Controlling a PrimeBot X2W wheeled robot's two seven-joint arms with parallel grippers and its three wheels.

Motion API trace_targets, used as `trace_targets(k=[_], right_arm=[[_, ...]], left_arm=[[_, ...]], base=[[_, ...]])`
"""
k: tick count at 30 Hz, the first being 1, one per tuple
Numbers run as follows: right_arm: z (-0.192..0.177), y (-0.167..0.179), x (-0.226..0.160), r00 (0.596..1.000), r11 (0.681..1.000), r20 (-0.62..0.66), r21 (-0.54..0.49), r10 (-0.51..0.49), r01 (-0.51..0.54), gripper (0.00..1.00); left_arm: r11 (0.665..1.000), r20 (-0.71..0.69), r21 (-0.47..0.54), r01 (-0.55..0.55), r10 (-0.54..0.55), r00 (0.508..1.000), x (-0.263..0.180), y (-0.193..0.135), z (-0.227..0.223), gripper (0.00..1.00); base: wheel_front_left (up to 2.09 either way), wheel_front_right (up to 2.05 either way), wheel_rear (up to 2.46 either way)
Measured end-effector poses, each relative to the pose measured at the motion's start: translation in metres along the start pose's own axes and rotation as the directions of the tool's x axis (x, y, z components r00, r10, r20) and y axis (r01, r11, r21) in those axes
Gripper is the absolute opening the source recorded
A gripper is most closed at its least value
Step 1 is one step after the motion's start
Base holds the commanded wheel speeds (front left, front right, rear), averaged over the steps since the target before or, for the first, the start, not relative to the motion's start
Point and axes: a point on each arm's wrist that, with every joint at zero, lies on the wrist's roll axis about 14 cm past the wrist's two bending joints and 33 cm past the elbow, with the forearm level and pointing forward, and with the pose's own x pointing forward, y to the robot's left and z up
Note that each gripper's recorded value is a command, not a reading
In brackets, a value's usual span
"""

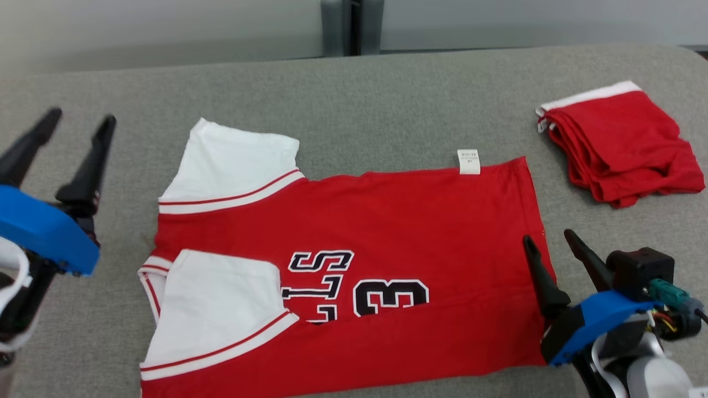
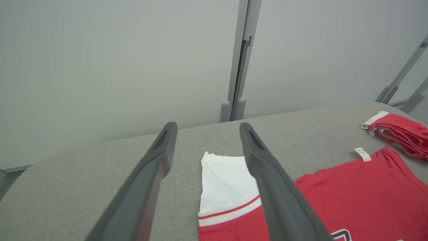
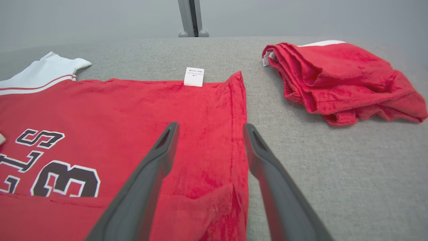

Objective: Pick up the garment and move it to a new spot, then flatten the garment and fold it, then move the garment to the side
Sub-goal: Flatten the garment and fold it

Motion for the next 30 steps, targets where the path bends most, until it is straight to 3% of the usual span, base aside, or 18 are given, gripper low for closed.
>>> trace_targets(k=[5,14,21,30], right_arm=[[0.017,0.013,0.028,0.999,0.999,0.030,-0.027,0.044,-0.043,1.00],[0.001,0.017,0.065,0.998,0.997,-0.018,-0.046,0.065,-0.066,1.00],[-0.013,0.012,0.079,0.997,0.997,-0.039,-0.042,0.059,-0.061,1.00],[-0.017,0.006,0.083,0.998,0.998,-0.040,-0.036,0.048,-0.050,1.00]], left_arm=[[0.998,-0.080,0.044,0.044,-0.040,0.996,0.054,0.014,0.008,1.00],[0.995,-0.414,0.056,0.085,-0.054,0.909,0.124,0.031,-0.083,1.00],[0.992,-0.527,0.021,0.126,-0.096,0.844,0.148,0.022,-0.135,1.00],[0.982,-0.614,0.010,0.187,-0.142,0.777,0.160,0.008,-0.164,1.00]], base=[[0.00,0.00,0.00],[0.00,0.00,0.00],[0.00,0.00,0.00],[0.00,0.00,0.00]])
